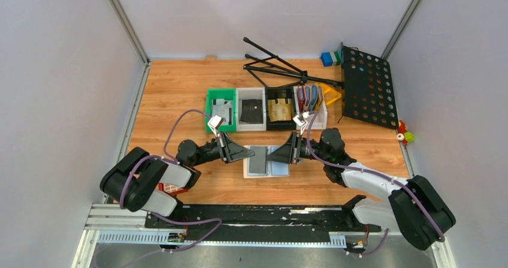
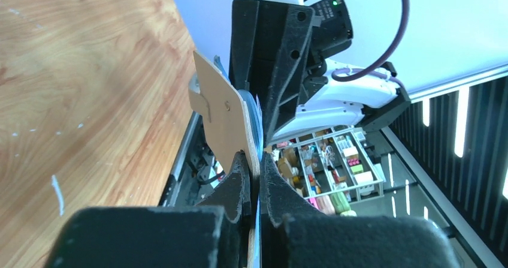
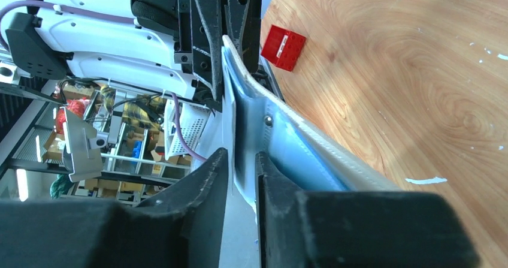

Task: Take the credit cards out of the card holder
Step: Remove the credit card from the card holder.

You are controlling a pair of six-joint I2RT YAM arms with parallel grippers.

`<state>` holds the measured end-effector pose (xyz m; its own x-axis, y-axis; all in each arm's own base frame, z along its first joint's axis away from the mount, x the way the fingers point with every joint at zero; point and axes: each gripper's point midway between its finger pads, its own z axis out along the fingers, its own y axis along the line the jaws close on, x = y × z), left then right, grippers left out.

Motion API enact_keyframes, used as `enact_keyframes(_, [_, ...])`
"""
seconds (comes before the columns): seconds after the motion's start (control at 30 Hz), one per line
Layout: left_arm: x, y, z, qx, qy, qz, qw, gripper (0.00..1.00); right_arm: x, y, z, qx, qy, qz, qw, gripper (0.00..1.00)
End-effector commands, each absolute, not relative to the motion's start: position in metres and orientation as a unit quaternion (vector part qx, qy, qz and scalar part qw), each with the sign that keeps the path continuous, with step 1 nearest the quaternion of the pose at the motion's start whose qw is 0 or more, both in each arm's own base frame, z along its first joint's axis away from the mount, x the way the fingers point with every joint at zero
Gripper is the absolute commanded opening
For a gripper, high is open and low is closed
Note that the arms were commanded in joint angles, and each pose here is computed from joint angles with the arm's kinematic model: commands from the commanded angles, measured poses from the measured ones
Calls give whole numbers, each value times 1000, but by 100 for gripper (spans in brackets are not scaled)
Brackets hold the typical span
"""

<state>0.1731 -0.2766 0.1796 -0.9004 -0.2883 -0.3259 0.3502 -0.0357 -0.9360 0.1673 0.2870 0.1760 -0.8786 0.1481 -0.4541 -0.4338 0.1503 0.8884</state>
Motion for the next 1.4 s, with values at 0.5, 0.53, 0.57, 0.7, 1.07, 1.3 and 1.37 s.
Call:
enact_keyframes(0.5, [148,-273,242,70,587,-765,255,0,167,288,219,-119,707,638,281,14])
enact_keyframes(0.53, [148,-273,242,69,587,-765,256,0,167,288,221,-119,706,638,283,14])
enact_keyframes(0.57, [149,-273,242,65,588,-765,256,0,166,287,222,-120,705,639,284,14])
enact_keyframes(0.7, [152,-272,241,53,586,-766,261,0,165,288,229,-125,696,645,289,12])
enact_keyframes(1.07, [152,-274,243,49,579,-773,255,0,162,290,226,-137,697,645,280,15])
enact_keyframes(1.3, [155,-275,238,44,583,-769,258,0,162,285,231,-127,693,643,299,18])
enact_keyframes(1.37, [156,-275,236,42,586,-767,258,0,162,283,231,-123,694,641,304,18])
